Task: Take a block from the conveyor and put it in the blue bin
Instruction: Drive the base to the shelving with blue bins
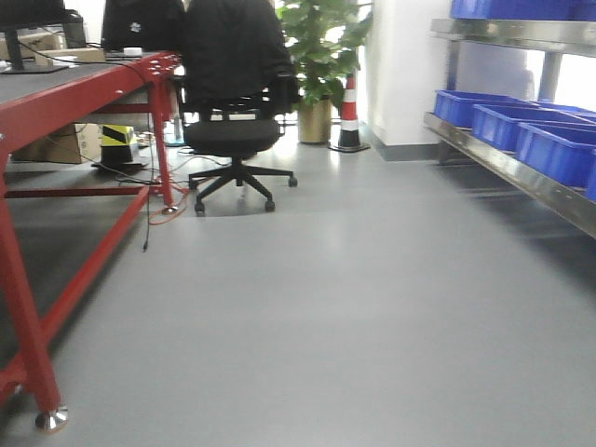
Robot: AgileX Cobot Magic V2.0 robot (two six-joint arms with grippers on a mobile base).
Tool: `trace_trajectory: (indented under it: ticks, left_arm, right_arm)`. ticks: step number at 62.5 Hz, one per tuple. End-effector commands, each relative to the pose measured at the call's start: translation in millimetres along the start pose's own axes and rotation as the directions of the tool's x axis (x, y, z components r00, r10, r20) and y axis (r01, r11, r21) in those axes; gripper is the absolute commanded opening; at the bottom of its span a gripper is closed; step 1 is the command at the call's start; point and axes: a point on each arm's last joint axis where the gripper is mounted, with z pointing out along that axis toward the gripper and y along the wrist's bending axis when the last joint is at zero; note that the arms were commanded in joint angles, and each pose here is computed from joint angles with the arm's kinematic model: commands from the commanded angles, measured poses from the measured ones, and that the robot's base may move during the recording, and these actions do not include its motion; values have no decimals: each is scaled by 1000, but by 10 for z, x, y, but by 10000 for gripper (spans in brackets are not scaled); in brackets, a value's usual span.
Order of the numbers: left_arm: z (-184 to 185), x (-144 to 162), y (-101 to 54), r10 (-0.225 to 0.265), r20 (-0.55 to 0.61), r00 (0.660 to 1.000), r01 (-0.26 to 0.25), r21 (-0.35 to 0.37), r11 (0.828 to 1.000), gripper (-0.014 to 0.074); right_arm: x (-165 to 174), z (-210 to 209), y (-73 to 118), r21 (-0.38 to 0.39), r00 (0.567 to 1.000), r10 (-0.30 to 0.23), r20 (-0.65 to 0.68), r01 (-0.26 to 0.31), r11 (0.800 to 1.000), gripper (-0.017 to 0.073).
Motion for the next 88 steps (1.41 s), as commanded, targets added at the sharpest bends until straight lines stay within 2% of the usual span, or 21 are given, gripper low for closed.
trace_trajectory:
  ticks: [1,88]
  left_arm:
    - [-12,-24,-3,-11,24,1000,10,5,1000,-111]
    - [-12,-24,-3,-11,24,1000,10,5,1000,-111]
  right_arm:
    - [-41,-16,-2,4,1000,-11,24,11,1000,-162]
    - [-41,-16,-2,4,1000,-11,24,11,1000,-162]
